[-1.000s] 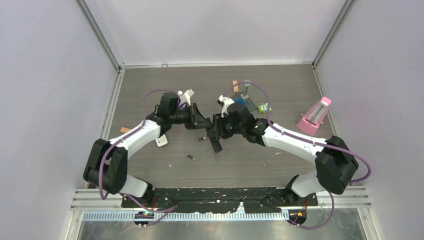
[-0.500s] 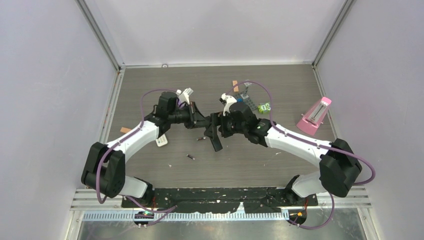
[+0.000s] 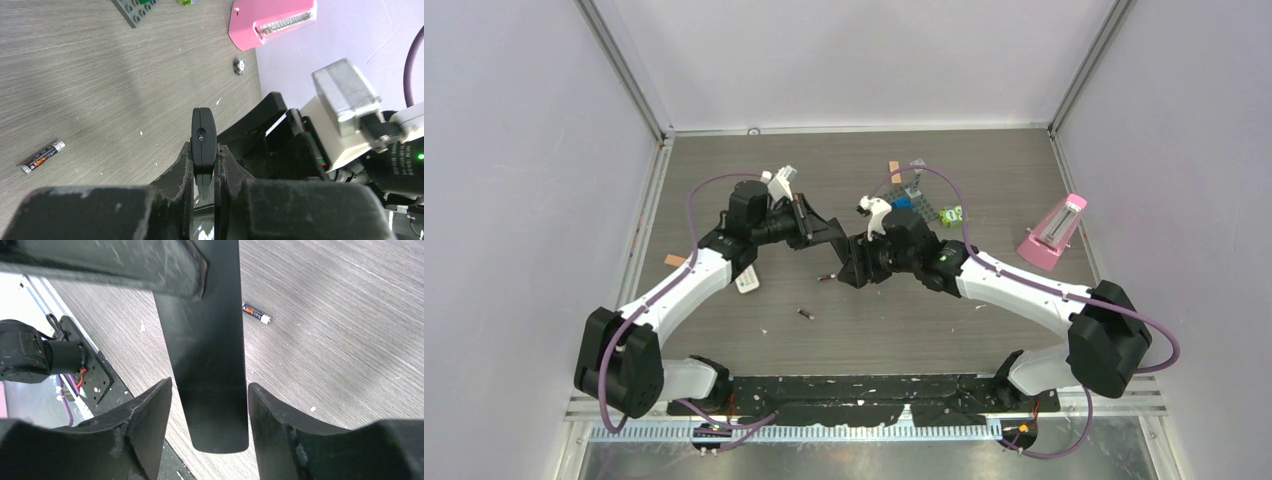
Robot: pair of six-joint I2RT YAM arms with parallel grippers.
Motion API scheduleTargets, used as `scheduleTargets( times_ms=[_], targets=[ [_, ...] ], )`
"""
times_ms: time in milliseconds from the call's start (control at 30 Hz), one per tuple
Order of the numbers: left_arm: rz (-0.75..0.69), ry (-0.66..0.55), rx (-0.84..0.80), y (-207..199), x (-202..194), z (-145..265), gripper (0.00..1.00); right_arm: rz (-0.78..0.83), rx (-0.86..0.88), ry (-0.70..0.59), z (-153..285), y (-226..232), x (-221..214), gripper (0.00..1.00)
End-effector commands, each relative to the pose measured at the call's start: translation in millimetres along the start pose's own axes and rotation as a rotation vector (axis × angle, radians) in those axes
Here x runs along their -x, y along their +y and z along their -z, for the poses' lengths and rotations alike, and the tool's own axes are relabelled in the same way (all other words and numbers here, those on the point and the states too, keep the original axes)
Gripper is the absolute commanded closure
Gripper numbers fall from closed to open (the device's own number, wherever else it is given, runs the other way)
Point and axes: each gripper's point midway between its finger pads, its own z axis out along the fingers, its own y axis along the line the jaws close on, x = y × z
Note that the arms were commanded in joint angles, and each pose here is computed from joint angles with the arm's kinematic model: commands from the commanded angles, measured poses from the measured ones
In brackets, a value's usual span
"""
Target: Load the batteries into the remote control
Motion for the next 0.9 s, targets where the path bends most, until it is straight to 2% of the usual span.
scheduleTargets(
  times_ms=[0,67,200,233,400,600,767,867],
  targets=[
    [-0.025,-0.101,-0.007,-16.0,20.8,10.9,1.00,0.065,-0.014,0.005,2.0,3.9,4.1,0.45],
    [-0.027,-0.109,-0.002,-16.2,21.4,12.7,0.99,0.075,-0.033,0.005,0.9,2.9,4.3,0.53],
    [-0.033,-0.110,-0.009,-16.5,19.4,14.3,0.77,0.090,-0.051,-0.022,1.4,3.4,11.3,0.69],
    [-0.036,-0.111,-0.014,-16.7,18.6,14.6,0.67,0.097,-0.048,-0.034,2.6,4.9,14.5,0.71],
    [-0.087,-0.100,-0.092,-25.4,9.8,18.8,0.56,0.151,-0.001,-0.054,7.1,15.8,25.1,0.77],
    [-0.098,-0.063,-0.152,-30.9,1.2,18.5,0.54,0.227,0.041,-0.069,13.1,26.7,37.1,0.77],
    [-0.066,-0.057,-0.139,-26.9,-1.4,17.7,0.54,0.283,0.056,-0.058,16.1,28.3,36.1,0.74],
    [-0.045,-0.064,-0.146,-27.4,-1.7,18.0,0.57,0.304,0.062,-0.054,16.9,28.8,35.5,0.74]
  ],
)
